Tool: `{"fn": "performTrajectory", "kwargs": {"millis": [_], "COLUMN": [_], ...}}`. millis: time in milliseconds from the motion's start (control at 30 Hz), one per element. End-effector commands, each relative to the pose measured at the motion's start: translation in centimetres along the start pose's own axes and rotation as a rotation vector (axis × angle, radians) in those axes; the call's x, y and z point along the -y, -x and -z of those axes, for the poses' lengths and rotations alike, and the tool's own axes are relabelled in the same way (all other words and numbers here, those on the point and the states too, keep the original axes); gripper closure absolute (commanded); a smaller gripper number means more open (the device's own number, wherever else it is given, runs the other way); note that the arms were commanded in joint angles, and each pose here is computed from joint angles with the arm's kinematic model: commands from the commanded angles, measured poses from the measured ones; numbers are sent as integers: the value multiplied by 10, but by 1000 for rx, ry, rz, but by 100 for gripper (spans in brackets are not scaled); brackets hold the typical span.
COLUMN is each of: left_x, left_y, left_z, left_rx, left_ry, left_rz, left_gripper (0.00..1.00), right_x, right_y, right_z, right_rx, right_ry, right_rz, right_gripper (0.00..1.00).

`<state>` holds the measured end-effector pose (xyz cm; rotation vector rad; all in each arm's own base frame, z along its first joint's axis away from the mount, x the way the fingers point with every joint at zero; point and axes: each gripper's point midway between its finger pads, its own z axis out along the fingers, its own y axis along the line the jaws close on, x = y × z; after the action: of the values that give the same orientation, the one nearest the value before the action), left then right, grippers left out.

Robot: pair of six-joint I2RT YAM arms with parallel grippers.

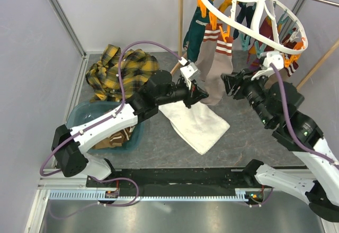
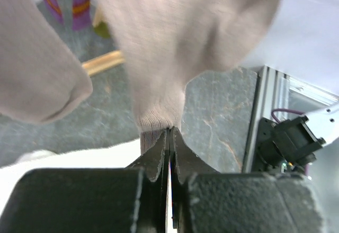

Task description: Remove the socks clipped to the hanger

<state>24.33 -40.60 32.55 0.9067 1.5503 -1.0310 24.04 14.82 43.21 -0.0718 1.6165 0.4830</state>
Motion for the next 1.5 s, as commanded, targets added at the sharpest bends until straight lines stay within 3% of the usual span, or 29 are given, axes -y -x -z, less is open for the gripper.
{"fn": "performTrajectory", "kwargs": {"millis": [0, 267, 700, 833, 1300, 1467], "left_x": [21, 35, 82, 83, 89, 89], "left_y": [20, 18, 6, 1, 9, 8], "left_z": [7, 11, 22, 30, 34, 32], "left_rx": [80, 76, -49, -64, -63, -71], "left_ry": [-46, -81, -334, -332, -363, -369], "left_rz": [33, 33, 110, 122, 101, 102], "left_gripper": [98, 98, 98, 98, 98, 98], "right_x": [7, -2, -22, -21, 8, 10], "right_y": [40, 92, 121, 121, 103, 97], "right_z": [9, -18, -47, -52, -82, -80], "right_rx": [31, 89, 118, 99, -11, -19], "right_ry": [-71, -137, -108, -100, -6, 44], "right_rz": [-4, 84, 80, 81, 5, -3], "right_gripper": [48, 44, 27, 25, 26, 33]}}
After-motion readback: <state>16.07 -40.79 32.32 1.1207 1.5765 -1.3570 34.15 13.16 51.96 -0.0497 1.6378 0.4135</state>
